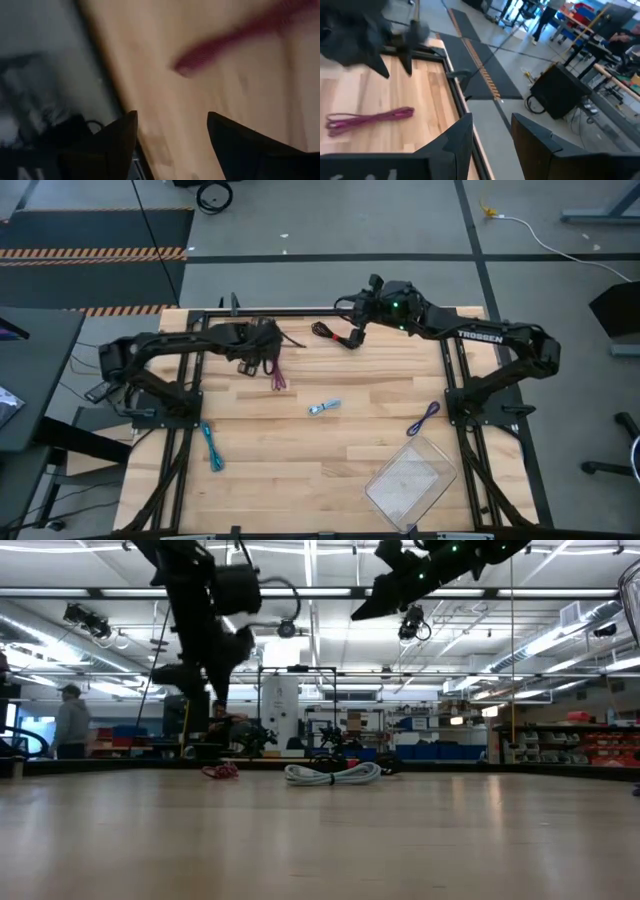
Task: Pick and place USB-C Cables
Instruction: Put the pink USB cable into the transparent bin
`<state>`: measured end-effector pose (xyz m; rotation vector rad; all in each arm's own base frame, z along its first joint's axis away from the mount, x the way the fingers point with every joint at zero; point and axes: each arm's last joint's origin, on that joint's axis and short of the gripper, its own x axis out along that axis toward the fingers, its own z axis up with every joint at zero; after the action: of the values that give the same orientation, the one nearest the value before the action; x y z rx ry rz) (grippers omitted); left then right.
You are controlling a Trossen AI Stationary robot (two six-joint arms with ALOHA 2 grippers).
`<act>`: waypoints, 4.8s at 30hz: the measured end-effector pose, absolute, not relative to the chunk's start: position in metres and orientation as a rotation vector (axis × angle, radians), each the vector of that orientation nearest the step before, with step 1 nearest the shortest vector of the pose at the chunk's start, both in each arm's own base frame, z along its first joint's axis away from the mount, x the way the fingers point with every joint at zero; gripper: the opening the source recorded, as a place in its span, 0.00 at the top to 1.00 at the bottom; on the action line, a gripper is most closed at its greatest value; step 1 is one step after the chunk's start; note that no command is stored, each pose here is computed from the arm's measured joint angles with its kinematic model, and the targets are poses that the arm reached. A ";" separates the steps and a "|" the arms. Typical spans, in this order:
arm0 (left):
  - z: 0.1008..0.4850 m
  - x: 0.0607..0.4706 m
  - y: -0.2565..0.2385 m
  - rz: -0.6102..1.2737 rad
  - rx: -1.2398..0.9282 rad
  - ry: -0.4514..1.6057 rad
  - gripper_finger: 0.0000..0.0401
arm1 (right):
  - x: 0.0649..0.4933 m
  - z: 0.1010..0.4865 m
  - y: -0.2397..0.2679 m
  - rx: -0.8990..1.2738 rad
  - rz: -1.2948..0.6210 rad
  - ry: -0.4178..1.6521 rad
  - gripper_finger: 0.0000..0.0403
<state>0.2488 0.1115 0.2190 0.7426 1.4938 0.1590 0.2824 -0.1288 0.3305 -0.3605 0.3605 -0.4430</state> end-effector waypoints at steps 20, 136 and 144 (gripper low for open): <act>0.192 0.275 0.112 -0.489 1.252 1.388 0.50 | 0.292 0.336 -0.069 -0.404 -0.241 0.350 0.64; 0.301 0.406 -0.009 -0.238 0.054 0.081 0.93 | 0.224 0.353 0.043 0.012 0.081 0.208 0.14; 0.294 0.405 -0.008 -0.231 0.015 0.155 0.89 | 0.248 0.345 0.056 0.005 0.106 0.162 0.24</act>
<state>0.4048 -0.0081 0.2942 0.0145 0.1551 -0.2306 0.2480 0.0557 0.3452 0.0053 0.1623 0.1060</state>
